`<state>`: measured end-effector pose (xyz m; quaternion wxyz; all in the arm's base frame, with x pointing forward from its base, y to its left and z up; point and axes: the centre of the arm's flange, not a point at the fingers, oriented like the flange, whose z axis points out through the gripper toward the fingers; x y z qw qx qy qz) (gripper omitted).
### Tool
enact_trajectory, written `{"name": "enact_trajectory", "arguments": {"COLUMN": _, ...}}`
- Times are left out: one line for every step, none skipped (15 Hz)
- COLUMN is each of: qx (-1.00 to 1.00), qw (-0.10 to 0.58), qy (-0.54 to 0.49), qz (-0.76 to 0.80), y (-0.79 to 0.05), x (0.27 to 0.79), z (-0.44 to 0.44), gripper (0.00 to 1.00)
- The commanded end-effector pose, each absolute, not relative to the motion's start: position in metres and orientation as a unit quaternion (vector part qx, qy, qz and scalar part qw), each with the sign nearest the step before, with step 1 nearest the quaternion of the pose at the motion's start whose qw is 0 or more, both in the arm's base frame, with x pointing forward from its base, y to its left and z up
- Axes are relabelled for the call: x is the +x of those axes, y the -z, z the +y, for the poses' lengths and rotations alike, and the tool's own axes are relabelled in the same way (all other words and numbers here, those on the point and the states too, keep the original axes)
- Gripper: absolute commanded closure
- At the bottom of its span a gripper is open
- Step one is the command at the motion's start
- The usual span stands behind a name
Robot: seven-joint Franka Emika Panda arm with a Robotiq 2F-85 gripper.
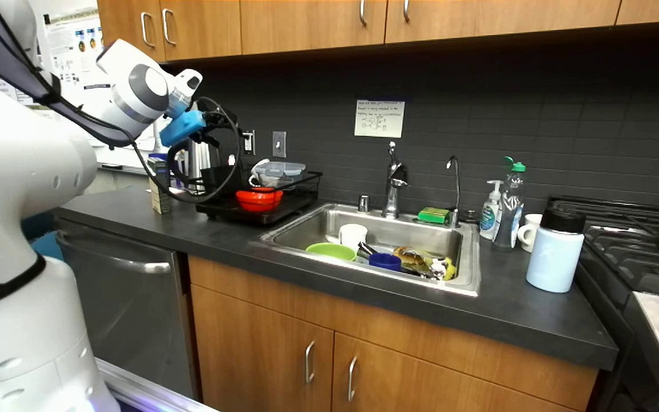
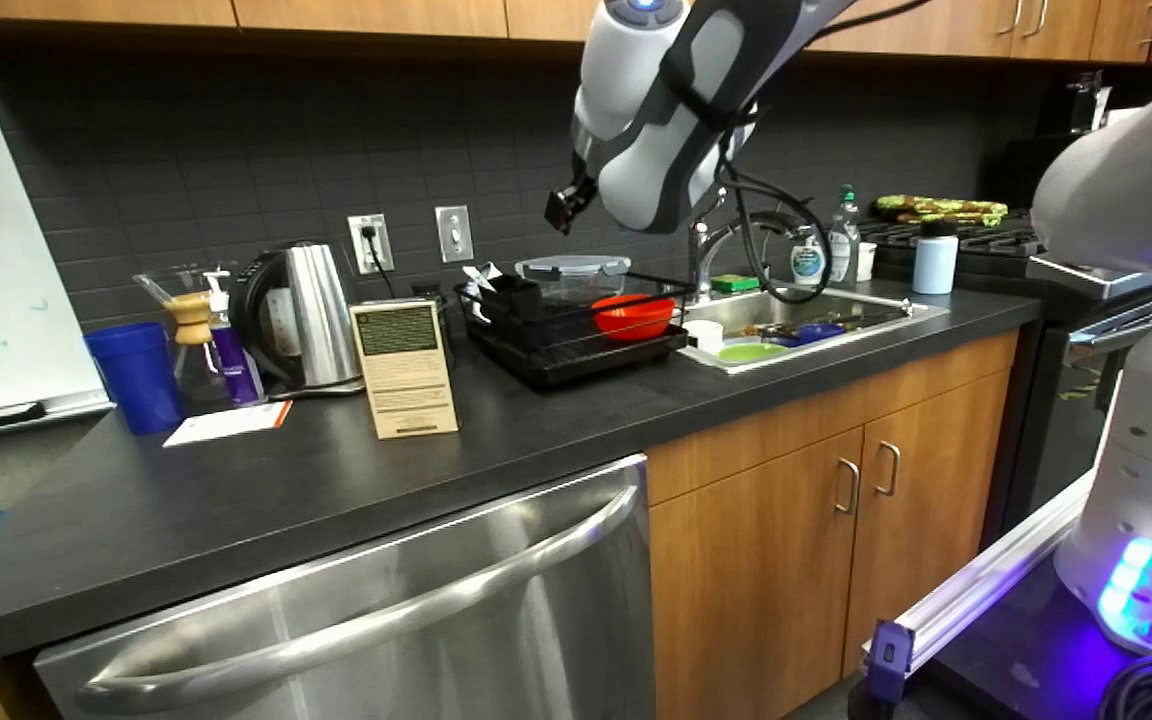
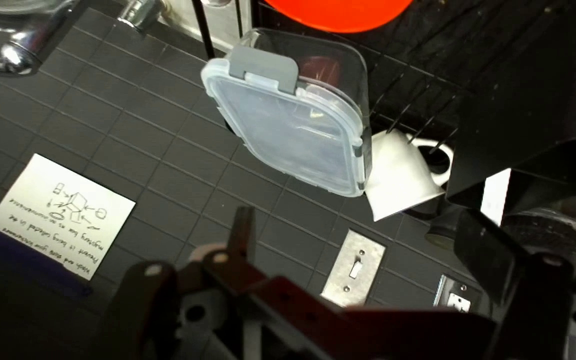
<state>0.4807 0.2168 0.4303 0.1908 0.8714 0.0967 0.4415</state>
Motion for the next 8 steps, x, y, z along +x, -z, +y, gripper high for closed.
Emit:
{"name": "enact_trajectory", "arguments": {"qx": 0.878, "qw": 0.205, "qy": -0.413, "qz": 0.128, "y": -0.445, "x": 0.419, "z": 0.189, "gripper": 0.00}}
{"name": "enact_trajectory", "arguments": {"qx": 0.878, "qw": 0.210, "qy": -0.409, "qz": 0.131, "y": -0.444, "x": 0.405, "z": 0.181, "gripper": 0.00}}
{"name": "enact_trajectory", "arguments": {"qx": 0.880, "qw": 0.210, "qy": -0.405, "qz": 0.133, "y": -0.444, "x": 0.393, "z": 0.173, "gripper": 0.00}}
{"name": "enact_trajectory", "arguments": {"qx": 0.882, "qw": 0.208, "qy": -0.402, "qz": 0.133, "y": -0.444, "x": 0.381, "z": 0.165, "gripper": 0.00}}
{"name": "enact_trajectory", "arguments": {"qx": 0.885, "qw": 0.204, "qy": -0.398, "qz": 0.130, "y": -0.444, "x": 0.371, "z": 0.158, "gripper": 0.00}}
{"name": "enact_trajectory", "arguments": {"qx": 0.888, "qw": 0.199, "qy": -0.395, "qz": 0.125, "y": -0.444, "x": 0.363, "z": 0.152, "gripper": 0.00}}
{"name": "enact_trajectory", "arguments": {"qx": 0.896, "qw": 0.186, "qy": -0.387, "qz": 0.116, "y": -0.448, "x": 0.354, "z": 0.143, "gripper": 0.00}}
{"name": "enact_trajectory", "arguments": {"qx": 0.901, "qw": 0.184, "qy": -0.381, "qz": 0.098, "y": -0.451, "x": 0.347, "z": 0.136, "gripper": 0.00}}
